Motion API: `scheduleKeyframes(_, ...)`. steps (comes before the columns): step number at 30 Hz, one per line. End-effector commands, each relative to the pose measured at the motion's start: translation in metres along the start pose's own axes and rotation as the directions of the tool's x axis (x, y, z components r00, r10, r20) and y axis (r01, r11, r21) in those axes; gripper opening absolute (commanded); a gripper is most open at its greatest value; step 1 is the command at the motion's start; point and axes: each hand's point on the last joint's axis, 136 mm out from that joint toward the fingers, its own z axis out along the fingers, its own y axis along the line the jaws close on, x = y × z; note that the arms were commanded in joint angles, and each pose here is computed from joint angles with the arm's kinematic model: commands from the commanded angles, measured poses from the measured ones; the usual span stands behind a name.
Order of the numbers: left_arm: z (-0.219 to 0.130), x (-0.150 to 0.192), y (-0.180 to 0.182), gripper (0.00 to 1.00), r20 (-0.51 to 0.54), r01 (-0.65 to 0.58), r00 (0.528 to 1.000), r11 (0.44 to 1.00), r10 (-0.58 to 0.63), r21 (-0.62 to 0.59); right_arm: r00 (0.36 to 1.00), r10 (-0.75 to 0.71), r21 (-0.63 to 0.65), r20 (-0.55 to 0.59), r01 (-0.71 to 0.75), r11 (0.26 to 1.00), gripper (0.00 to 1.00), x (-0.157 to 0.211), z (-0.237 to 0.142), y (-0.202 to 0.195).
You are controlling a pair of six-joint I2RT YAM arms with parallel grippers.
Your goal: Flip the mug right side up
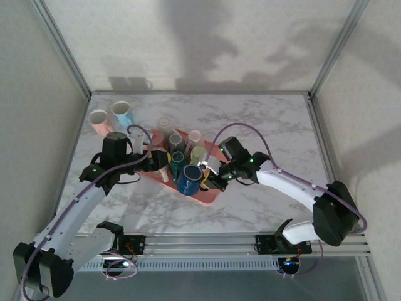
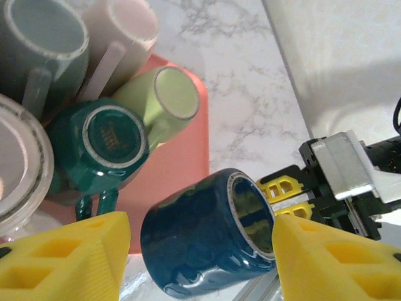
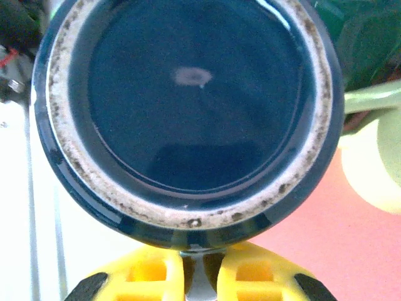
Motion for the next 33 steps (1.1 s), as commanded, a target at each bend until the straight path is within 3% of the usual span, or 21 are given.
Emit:
scheduleKeyframes(1, -0.01, -0.018, -0.027, 0.6, 0.053, -0.049, 0.998, 0.996, 0.045, 0.071, 0.987, 0.042, -0.08, 0.155, -0.03, 0.996, 0.0, -0.03, -0.027, 0.013)
scheduleKeyframes(8, -0.031, -0.042, -0.061, 0.6, 0.165, -0.096, 0.984, 0.983, 0.07, 0.155, 0.931, 0.249, -0.128, 0.267, -0.222, 0.967, 0.0, -0.065, -0.07, 0.002)
scheduleKeyframes(17, -0.032, -0.045, -0.073, 0.7, 0.178, -0.048, 0.984, 0.967, 0.003, 0.251, 0.816, 0.411, -0.23, 0.406, -0.344, 0.91, 0.0, -0.124, -0.117, -0.011)
scheduleKeyframes(27, -0.042, -0.065, -0.101, 0.76, 0.235, -0.008, 0.968, 0.926, -0.087, 0.377, 0.595, 0.521, -0.327, 0.612, -0.409, 0.852, 0.0, -0.19, -0.166, -0.03)
scheduleKeyframes(33, -0.044, -0.083, -0.108, 0.73, 0.306, 0.034, 0.935, 0.908, -0.177, 0.418, 0.473, 0.547, -0.349, 0.691, -0.445, 0.825, 0.0, -0.206, -0.187, -0.042)
